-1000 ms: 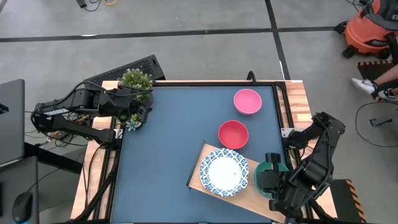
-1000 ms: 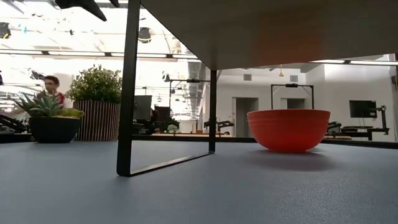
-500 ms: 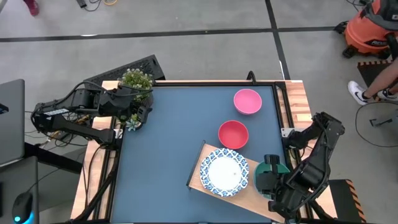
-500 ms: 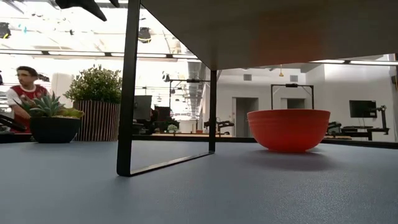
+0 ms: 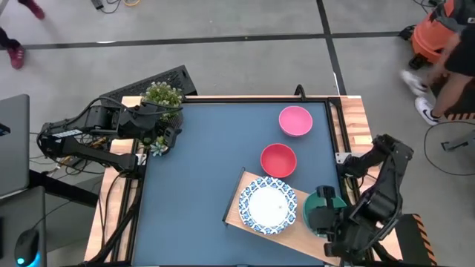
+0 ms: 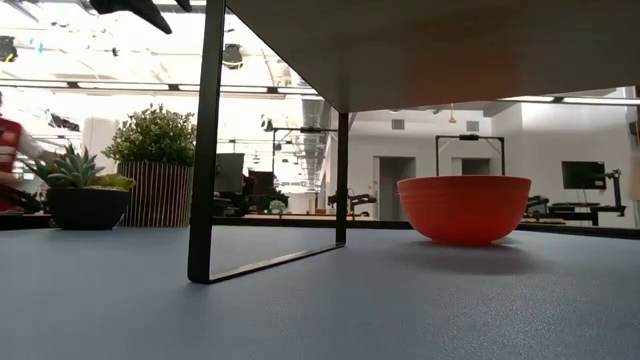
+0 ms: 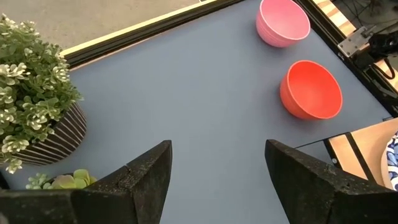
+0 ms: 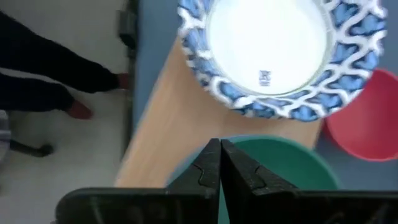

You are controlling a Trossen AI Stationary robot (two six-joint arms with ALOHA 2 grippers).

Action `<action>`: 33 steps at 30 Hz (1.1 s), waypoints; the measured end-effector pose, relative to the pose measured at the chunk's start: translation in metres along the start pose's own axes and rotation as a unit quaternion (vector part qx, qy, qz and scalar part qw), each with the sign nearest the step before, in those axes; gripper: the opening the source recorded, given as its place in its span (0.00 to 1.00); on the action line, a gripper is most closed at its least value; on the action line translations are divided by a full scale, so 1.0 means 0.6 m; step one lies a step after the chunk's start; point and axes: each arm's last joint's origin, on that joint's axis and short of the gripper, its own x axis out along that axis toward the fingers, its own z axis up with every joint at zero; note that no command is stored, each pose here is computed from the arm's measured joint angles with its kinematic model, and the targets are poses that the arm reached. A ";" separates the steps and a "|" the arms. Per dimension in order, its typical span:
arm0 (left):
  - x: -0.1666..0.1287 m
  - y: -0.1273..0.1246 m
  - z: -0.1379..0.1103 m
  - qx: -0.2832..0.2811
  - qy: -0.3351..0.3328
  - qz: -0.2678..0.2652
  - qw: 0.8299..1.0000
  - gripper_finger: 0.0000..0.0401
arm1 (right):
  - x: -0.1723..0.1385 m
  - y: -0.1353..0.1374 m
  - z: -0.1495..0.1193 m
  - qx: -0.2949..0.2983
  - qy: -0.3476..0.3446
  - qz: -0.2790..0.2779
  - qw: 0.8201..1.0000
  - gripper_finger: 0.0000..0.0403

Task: Place and stack bowls onto a shelf
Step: Stack the green bowl on the top of the blue bowl on the shelf, then stack the orange bowl on top of the green bowl on the shelf

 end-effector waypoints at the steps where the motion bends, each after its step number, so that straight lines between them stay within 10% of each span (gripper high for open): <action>1: 0.000 0.000 0.000 0.000 0.000 0.000 1.000 0.61 | 0.006 0.002 0.000 -0.001 0.003 -0.004 1.000 0.09; 19: 0.000 0.000 0.000 0.000 0.004 -0.004 1.000 0.61 | -0.018 -0.001 0.020 0.004 -0.035 -0.032 0.999 0.08; 24: 0.000 -0.001 -0.001 0.000 0.011 -0.011 1.000 0.61 | -0.047 -0.079 0.064 0.055 -0.136 -0.112 0.983 0.08; 33: -0.002 -0.001 -0.002 0.000 0.019 -0.020 1.000 0.61 | -0.065 -0.293 0.100 0.157 -0.110 -0.209 0.959 0.28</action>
